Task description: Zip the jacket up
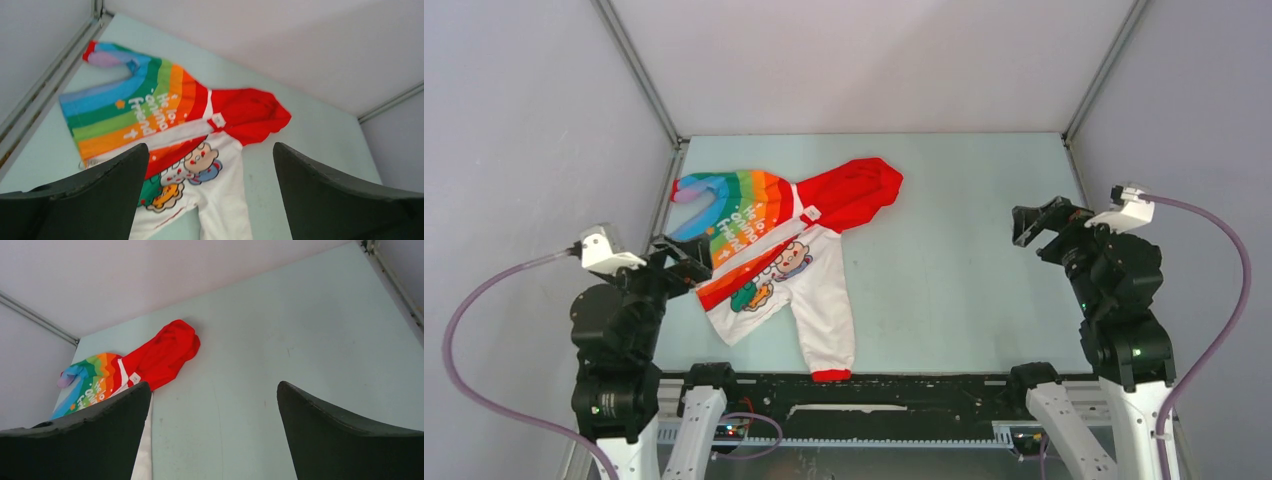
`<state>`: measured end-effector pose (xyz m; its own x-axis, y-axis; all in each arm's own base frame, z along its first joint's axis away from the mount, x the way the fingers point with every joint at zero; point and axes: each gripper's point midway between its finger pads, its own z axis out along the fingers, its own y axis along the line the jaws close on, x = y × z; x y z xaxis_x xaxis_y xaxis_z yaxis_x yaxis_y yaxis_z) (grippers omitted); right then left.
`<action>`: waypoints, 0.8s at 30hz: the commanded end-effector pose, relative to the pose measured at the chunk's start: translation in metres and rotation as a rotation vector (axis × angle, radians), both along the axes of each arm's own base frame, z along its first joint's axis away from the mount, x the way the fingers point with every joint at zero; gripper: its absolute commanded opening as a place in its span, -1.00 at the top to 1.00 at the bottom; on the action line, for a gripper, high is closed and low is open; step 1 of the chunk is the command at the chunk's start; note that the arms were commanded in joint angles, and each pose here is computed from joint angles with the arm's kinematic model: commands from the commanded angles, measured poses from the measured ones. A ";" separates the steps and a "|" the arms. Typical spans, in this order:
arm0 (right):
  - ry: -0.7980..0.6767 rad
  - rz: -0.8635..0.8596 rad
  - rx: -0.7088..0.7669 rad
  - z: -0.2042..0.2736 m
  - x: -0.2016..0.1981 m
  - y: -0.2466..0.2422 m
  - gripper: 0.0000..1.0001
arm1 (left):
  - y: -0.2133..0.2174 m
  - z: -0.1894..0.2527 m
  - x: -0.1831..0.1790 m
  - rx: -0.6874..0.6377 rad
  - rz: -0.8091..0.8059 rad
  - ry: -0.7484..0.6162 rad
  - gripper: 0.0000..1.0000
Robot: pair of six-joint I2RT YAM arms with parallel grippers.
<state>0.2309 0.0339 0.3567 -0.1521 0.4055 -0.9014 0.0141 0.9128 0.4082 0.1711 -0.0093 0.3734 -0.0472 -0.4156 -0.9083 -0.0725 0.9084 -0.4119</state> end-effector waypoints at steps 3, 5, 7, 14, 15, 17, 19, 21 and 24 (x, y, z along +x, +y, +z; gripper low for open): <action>0.074 0.067 0.059 -0.022 0.021 0.020 -1.00 | -0.003 -0.059 -0.003 0.008 -0.026 0.165 -0.96; 0.093 0.175 0.092 -0.031 0.024 0.042 -1.00 | -0.006 -0.075 -0.006 -0.006 -0.037 0.204 -0.96; 0.120 0.252 0.134 -0.043 0.030 0.064 -1.00 | -0.009 -0.089 -0.008 -0.023 -0.046 0.239 -0.97; 0.305 0.483 0.196 -0.096 0.035 0.171 -1.00 | -0.019 -0.123 -0.008 -0.081 -0.083 0.308 -0.97; 0.320 0.528 0.213 -0.103 0.033 0.190 -1.00 | -0.020 -0.125 -0.008 -0.089 -0.086 0.313 -0.97; 0.367 0.600 0.247 -0.120 0.028 0.228 -1.00 | -0.021 -0.128 -0.008 -0.098 -0.092 0.319 -0.97; 0.411 0.661 0.285 -0.135 0.025 0.266 -1.00 | -0.021 -0.131 -0.007 -0.107 -0.086 0.325 -0.97; 0.462 0.736 0.367 -0.151 0.021 0.308 -1.00 | -0.018 -0.137 -0.006 -0.114 -0.062 0.346 -0.97; 0.523 0.808 0.454 -0.167 0.011 0.357 -1.00 | -0.011 -0.154 -0.002 -0.126 -0.013 0.422 -0.97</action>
<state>0.2442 0.3245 0.1680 -0.8215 0.2200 -0.5261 -0.2531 0.6860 0.6821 0.1634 -0.0247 0.2385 -0.3724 -0.4823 -0.7929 -0.1721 0.8754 -0.4517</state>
